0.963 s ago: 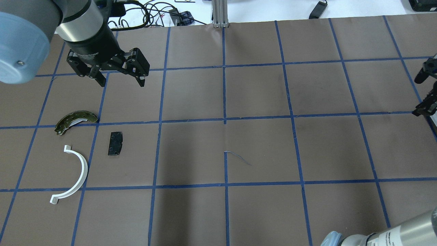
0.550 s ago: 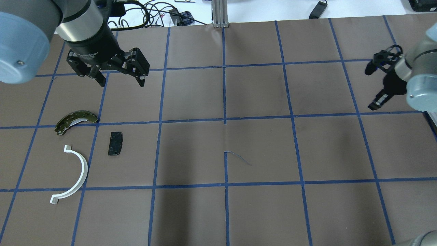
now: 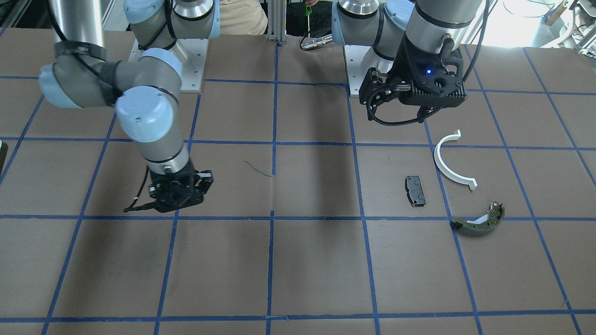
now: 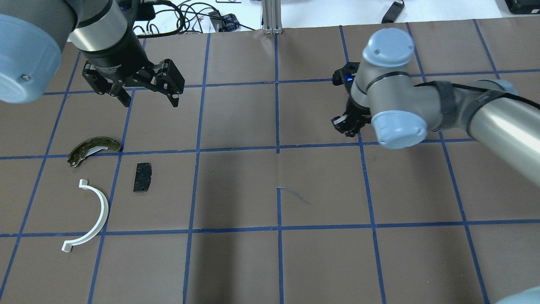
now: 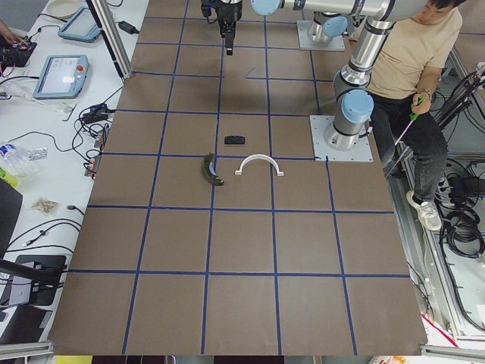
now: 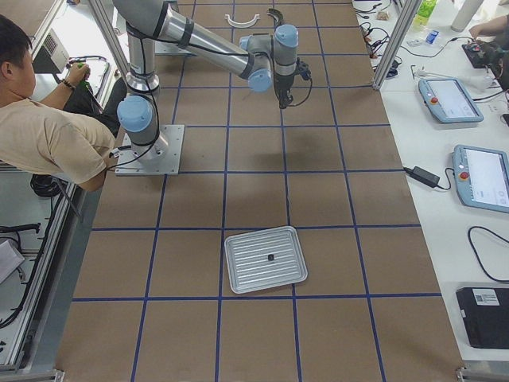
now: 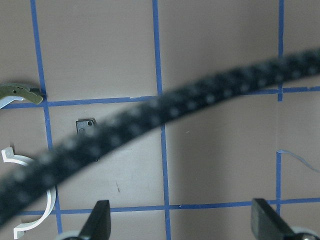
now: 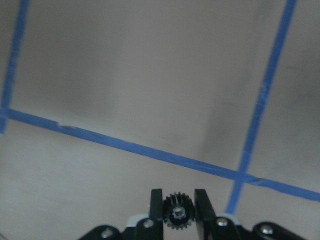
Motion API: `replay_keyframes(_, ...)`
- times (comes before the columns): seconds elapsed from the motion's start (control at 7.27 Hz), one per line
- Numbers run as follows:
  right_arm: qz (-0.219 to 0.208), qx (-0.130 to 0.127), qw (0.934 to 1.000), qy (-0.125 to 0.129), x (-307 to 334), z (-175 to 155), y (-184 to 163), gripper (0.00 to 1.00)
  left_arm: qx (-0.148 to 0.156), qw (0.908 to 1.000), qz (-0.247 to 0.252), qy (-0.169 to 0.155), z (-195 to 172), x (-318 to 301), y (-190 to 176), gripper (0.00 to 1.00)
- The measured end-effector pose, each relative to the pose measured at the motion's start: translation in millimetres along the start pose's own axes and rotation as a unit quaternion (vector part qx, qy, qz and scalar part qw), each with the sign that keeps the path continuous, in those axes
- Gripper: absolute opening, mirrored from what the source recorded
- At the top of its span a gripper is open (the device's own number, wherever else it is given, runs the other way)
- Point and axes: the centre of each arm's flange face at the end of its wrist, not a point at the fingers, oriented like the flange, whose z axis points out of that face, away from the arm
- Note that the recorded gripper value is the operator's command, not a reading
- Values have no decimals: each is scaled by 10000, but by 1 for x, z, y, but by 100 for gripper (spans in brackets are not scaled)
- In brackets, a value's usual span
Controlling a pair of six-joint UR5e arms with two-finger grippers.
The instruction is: Place bearing gear from tray to pile
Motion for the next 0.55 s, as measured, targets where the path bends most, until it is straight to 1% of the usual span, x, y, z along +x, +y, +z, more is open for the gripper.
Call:
replay_keyframes(0.14, 428, 10, 9990, -158, -60, 4, -6, 0, -2, 10000, 0, 6, 0, 0, 0, 100)
replay_keyframes(0.28, 772, -87, 9964, -334, -110, 14, -5, 12, -4, 10000, 1, 14, 0, 0, 0, 100)
replay_keyframes(0.41, 1005, -221, 9937, -438, -146, 26, 1, 59, -4, 10000, -8, 26, 0, -1, -1, 100)
replay_keyframes(0.55, 1128, -304, 9921, -460, -167, 35, 6, 88, -6, 10000, -43, 41, 1, -5, -2, 100)
